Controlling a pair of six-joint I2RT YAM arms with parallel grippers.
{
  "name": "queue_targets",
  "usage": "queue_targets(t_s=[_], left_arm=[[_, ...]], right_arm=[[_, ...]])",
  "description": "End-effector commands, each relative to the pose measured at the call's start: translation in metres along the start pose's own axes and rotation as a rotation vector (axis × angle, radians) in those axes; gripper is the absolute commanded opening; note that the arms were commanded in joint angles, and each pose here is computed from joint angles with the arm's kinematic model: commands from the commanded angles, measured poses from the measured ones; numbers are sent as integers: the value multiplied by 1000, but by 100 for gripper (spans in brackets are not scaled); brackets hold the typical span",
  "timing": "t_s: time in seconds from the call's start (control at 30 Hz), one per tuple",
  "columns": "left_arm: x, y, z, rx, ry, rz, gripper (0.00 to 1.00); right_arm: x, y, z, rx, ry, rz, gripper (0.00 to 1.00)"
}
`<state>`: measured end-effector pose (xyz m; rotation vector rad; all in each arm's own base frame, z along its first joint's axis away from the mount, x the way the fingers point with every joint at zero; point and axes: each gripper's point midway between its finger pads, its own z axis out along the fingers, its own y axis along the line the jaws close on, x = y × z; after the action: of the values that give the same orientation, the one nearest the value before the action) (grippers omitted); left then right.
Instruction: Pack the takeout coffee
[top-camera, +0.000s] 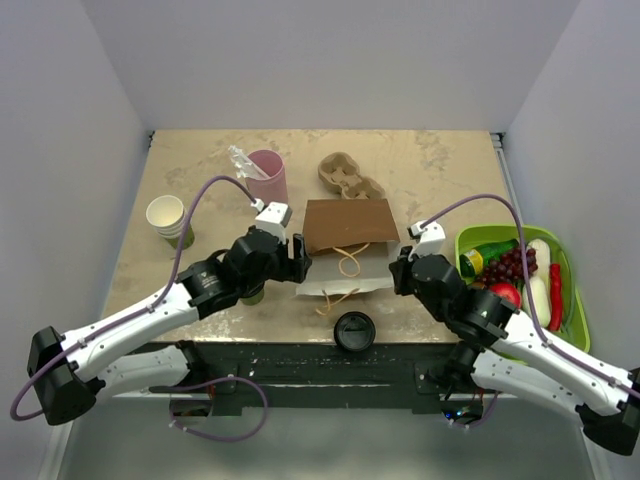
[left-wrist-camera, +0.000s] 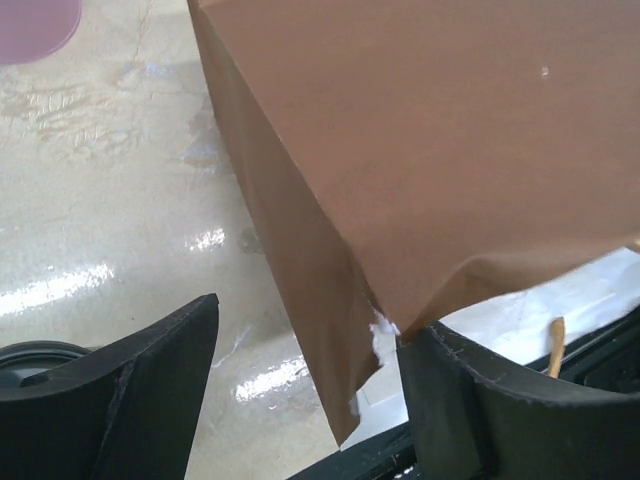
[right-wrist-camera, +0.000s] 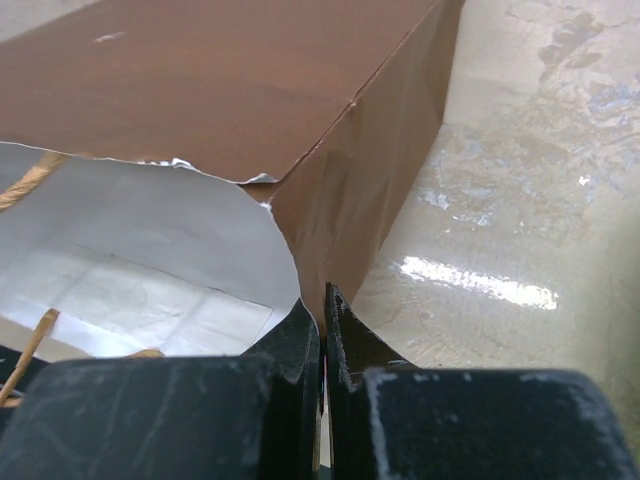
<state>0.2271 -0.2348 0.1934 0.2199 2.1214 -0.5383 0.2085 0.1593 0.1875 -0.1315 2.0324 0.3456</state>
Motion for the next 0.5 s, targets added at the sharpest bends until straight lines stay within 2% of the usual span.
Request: queue_targets(t_s=[0.0,0.17,0.23,0.33,0.43,0.47], left_arm=[[-1,7,4,-80,-3,-54,73],[-9,10,7,-130,-23,-94,55],[-15,5,8,-113,-35,-91,53],[-20,-2,12,-86,-45,-84,54],[-27,-13,11,-37,-41,-42,64],[-30,-19,10,-3,-42,-10,70]], right_arm=[[-31,14,-13,-80,-99,102,0],[-28,16,-18,-120,-88,38,0],[-25,14,-16,-106,-71,-6,0],[-19,12,-11,-90,-43,-62,0],[-23,8,-9,-60,-52,-97,0],[-26,11,-7,-70,-63,-110,0]])
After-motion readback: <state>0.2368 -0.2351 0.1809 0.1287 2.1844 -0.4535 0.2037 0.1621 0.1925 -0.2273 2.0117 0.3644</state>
